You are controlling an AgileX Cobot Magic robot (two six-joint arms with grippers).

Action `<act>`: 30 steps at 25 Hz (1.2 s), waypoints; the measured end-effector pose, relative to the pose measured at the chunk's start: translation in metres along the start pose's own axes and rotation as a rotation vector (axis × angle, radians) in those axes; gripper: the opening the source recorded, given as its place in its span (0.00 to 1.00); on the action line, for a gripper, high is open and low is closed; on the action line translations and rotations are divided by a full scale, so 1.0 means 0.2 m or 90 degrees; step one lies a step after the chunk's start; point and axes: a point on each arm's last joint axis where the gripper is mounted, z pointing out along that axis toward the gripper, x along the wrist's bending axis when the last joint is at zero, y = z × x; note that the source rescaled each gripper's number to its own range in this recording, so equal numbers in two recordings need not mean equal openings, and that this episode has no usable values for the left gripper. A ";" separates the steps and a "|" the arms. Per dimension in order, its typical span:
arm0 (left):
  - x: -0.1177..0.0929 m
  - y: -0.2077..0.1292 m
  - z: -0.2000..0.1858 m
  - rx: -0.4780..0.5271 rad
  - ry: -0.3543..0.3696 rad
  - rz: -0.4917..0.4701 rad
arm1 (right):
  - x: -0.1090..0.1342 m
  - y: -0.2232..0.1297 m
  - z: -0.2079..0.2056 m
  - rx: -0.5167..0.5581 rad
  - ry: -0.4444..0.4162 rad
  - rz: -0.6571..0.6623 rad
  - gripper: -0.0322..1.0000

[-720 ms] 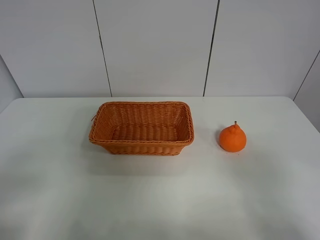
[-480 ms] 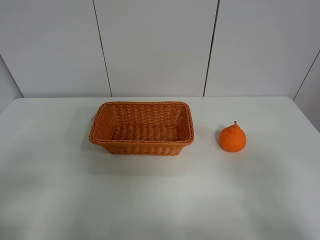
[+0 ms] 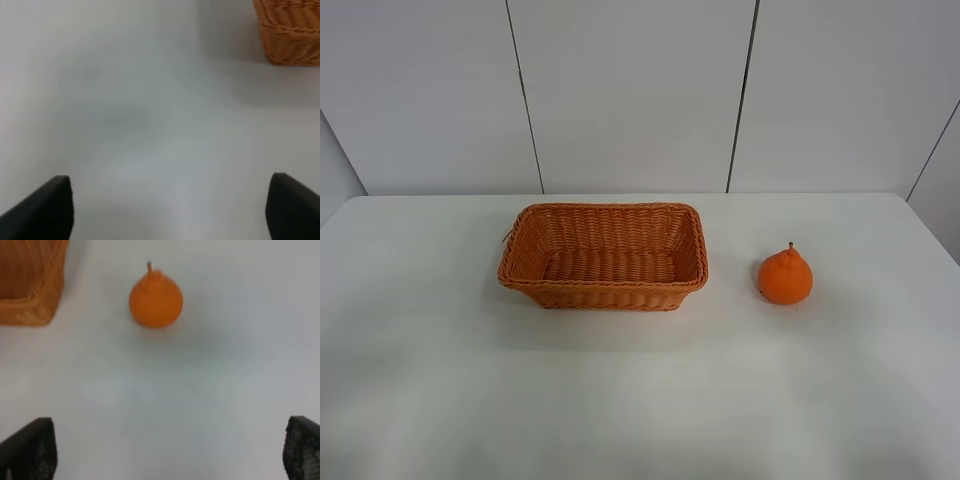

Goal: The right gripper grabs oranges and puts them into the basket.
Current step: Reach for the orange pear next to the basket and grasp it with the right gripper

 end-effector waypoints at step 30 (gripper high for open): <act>0.00 0.00 0.00 0.000 0.000 0.000 | 0.07 0.80 1.57 0.476 0.003 -0.028 1.00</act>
